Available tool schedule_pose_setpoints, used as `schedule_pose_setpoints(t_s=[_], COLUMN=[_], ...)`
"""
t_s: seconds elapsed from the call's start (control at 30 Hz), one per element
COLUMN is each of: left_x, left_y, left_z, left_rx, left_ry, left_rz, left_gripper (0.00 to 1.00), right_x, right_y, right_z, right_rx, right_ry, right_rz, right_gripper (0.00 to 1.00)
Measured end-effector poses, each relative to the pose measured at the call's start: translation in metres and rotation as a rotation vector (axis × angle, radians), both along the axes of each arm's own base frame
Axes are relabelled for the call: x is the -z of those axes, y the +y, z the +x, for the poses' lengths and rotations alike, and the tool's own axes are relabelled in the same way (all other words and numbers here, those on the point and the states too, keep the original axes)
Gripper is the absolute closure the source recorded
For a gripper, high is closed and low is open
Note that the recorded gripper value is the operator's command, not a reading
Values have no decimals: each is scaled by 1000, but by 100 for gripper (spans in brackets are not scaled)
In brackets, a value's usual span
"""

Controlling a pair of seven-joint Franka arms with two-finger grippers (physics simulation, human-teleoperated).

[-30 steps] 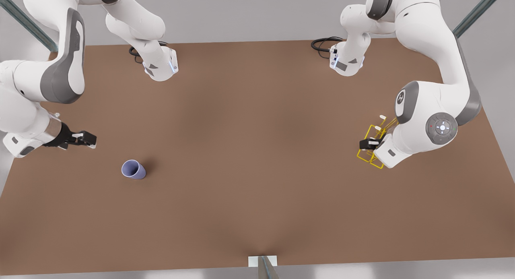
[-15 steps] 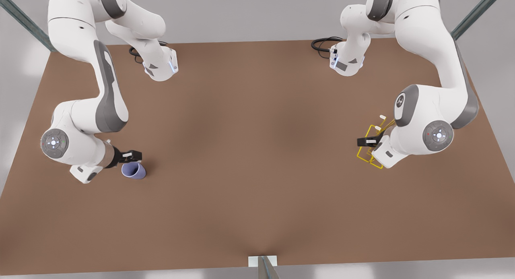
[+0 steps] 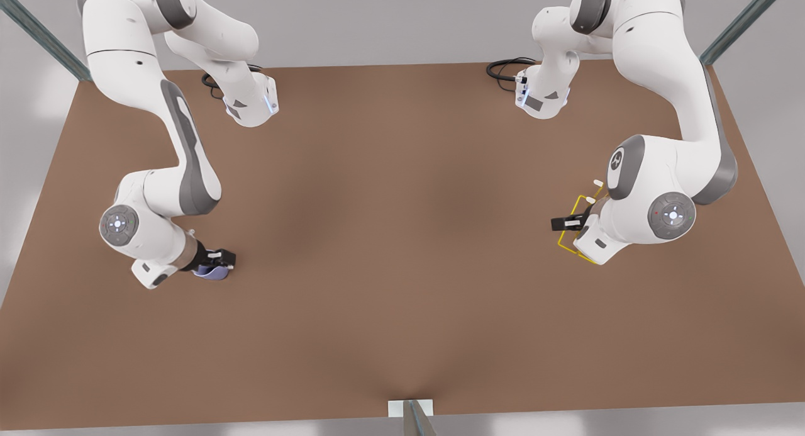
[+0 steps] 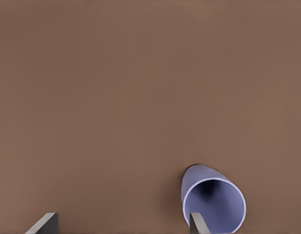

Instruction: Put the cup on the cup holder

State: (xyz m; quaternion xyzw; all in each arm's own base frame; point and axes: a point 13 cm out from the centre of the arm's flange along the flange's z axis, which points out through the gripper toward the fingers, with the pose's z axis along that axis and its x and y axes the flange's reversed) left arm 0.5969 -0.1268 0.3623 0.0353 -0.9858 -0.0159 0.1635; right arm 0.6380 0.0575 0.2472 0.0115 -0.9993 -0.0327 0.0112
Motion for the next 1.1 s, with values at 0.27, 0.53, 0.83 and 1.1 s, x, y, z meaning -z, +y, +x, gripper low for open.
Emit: schedule_pose_setpoints(t_s=[0.27, 0.53, 0.83, 1.1], left_x=[-1, -1, -1, -2], left_y=[-1, 0, 0, 1], left_z=[0, -2, -3, -4], left_rx=[-21, -35, -45, -51], left_ry=[-1, 5, 8, 10], left_rz=[7, 13, 17, 18], left_gripper=[0, 0, 0, 0], right_x=[23, 44, 62, 70], right_y=[-12, -2, -7, -37], right_z=[-2, -25, -47, -39], right_rx=[75, 121, 168, 225], right_ry=[-17, -31, -27, -50], right_rz=[11, 15, 11, 10], right_gripper=[0, 0, 0, 0])
